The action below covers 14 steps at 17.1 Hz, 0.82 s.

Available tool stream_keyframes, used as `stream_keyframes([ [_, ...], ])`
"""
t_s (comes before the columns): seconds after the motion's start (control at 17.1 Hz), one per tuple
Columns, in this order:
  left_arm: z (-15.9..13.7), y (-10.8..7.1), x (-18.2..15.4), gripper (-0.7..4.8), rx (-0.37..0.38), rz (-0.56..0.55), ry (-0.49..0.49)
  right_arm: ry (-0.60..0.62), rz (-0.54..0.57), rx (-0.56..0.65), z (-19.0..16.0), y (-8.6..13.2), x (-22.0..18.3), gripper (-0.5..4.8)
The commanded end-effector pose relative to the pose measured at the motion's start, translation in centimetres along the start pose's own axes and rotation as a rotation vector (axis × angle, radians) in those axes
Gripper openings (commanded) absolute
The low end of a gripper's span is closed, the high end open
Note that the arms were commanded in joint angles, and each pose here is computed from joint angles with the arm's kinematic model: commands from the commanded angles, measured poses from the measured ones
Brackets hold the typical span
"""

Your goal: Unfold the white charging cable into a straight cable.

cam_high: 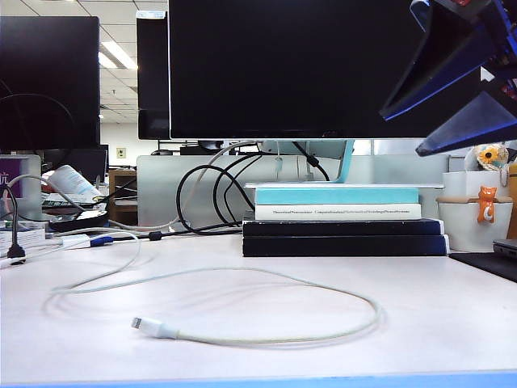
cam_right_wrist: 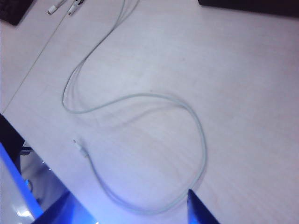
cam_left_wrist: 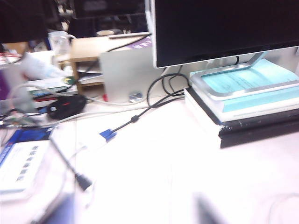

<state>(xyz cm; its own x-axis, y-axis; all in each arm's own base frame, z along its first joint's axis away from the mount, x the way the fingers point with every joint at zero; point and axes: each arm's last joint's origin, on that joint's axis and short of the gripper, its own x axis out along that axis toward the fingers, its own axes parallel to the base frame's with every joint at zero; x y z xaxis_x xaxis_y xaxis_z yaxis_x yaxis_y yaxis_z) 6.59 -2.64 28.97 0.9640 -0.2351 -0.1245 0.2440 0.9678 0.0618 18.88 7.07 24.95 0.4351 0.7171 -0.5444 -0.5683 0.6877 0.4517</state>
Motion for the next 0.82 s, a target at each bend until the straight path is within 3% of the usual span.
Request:
stream_keyframes([
  [0.06, -1.2, 0.5, -2.8, 2.53, 0.032, -0.053, -0.001, -0.132, 0.001, -0.105, 1.1, 1.0, -1.2, 3.02],
  [0.12, -1.7, 0.7, -4.0, 2.36, 0.033, -0.082, -0.03, -0.201, -0.039, -0.152, 1.4, 1.5, -2.2, 2.99],
  [0.18, -1.6, 0.9, -4.8, 1.79, 0.061, -0.078, -0.017, -0.32, -0.149, -0.239, 1.6, 2.5, -4.1, 2.76],
  [0.41, -1.5, 0.7, -5.2, 1.78, 0.137, -0.182, -0.008, -0.578, -0.25, -0.382, -0.5, 4.4, -7.4, 2.68],
  [0.53, -0.7, 0.4, -4.8, 1.77, 0.119, -0.217, -0.134, -0.788, -0.348, -0.418, -4.6, 4.3, -8.6, 2.41],
  [0.7, 0.1, 0.0, -3.9, 1.4, 0.091, -0.289, -0.285, -0.934, -0.395, -0.359, -7.1, 3.7, -8.6, 2.37],
  [0.82, -0.4, -0.4, -2.6, 1.38, 0.07, -0.307, -0.279, -1.0, -0.372, -0.314, -8.4, 3.2, -8.2, 2.37],
])
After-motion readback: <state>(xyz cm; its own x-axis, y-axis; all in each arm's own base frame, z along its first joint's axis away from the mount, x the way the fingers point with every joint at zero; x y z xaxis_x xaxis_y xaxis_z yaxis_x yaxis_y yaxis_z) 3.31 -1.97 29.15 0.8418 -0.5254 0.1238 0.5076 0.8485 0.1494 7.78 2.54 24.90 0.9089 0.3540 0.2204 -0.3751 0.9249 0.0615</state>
